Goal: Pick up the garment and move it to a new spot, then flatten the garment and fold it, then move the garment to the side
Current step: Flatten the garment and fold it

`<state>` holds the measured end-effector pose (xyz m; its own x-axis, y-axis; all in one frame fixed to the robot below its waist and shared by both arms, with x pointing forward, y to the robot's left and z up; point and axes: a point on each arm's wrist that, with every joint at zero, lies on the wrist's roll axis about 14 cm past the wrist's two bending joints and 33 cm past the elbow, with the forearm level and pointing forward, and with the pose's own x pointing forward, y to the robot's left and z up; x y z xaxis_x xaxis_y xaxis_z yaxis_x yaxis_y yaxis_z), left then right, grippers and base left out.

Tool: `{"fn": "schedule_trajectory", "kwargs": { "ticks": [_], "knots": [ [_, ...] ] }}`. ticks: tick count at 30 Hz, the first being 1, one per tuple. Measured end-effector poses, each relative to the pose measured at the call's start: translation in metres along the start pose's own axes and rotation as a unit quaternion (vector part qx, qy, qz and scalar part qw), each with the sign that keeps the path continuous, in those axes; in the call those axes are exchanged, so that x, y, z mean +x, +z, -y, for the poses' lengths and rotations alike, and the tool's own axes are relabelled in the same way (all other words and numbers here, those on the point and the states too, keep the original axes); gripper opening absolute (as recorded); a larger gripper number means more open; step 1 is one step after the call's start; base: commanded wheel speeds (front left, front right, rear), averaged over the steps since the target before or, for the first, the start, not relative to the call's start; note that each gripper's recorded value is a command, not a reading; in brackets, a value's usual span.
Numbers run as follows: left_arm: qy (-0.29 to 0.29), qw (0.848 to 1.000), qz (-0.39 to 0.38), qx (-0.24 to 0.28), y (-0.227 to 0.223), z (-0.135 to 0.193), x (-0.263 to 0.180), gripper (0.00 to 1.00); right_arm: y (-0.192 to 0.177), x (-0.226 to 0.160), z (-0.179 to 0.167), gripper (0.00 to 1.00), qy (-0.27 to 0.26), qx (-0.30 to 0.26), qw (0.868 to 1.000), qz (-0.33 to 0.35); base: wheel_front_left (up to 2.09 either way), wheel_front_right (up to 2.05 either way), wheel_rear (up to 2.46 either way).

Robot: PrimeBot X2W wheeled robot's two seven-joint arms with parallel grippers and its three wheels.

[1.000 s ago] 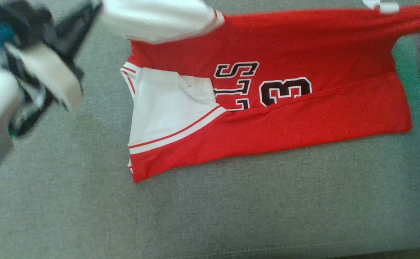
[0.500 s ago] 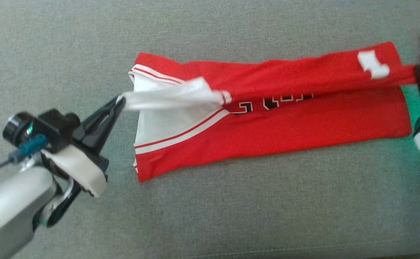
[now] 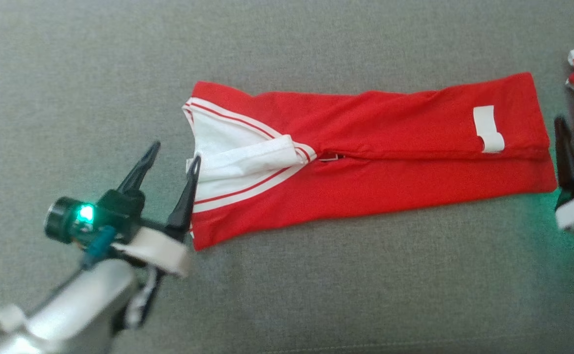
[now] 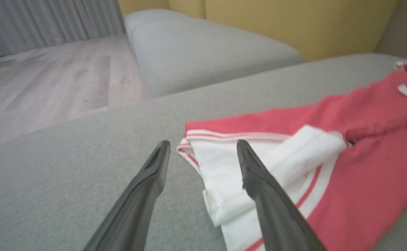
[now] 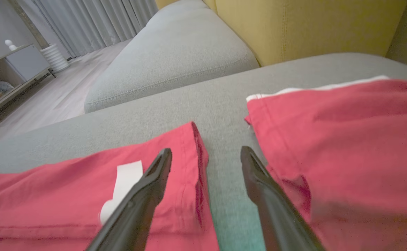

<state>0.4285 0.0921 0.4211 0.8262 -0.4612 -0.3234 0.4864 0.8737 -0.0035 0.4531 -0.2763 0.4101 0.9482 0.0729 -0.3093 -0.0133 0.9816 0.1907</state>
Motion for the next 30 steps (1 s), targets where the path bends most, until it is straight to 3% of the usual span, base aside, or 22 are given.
{"fn": "schedule_trajectory", "kwargs": {
  "ticks": [5, 8, 13, 20, 21, 23, 30],
  "knots": [
    [0.095, 0.990, 0.092, -0.045, 0.041, 0.007, -0.005, 1.00, -0.023, -0.020, -0.003, 1.00, -0.027, 0.048, 0.998, 0.002, 0.00, 0.00, 0.00],
    [0.138, 0.982, 0.107, -0.073, 0.033, 0.018, -0.030, 1.00, -0.034, -0.021, -0.002, 1.00, -0.051, 0.077, 0.996, -0.002, 0.00, 0.00, 0.00],
    [0.161, 0.975, 0.127, -0.081, 0.033, 0.029, -0.051, 1.00, -0.039, -0.013, 0.003, 1.00, -0.068, 0.082, 0.994, -0.014, 0.00, 0.00, 0.00],
    [0.190, 0.966, 0.160, -0.068, 0.045, 0.018, -0.069, 1.00, -0.058, 0.006, -0.008, 1.00, -0.072, 0.086, 0.991, -0.073, 0.00, 0.00, 0.00],
    [0.195, 0.965, 0.161, -0.067, 0.045, 0.016, -0.071, 1.00, -0.059, 0.008, -0.011, 0.89, -0.069, 0.086, 0.991, -0.079, 0.00, 0.00, 0.00],
    [0.201, 0.963, 0.164, -0.067, 0.046, 0.013, -0.075, 1.00, -0.060, 0.008, -0.014, 0.00, -0.066, 0.084, 0.991, -0.084, 0.00, 0.00, 0.00],
    [0.212, 0.959, 0.174, -0.072, 0.046, 0.009, -0.087, 1.00, -0.041, 0.004, -0.017, 0.00, -0.057, 0.077, 0.994, -0.053, 0.00, 0.00, 0.00]
  ]
}}
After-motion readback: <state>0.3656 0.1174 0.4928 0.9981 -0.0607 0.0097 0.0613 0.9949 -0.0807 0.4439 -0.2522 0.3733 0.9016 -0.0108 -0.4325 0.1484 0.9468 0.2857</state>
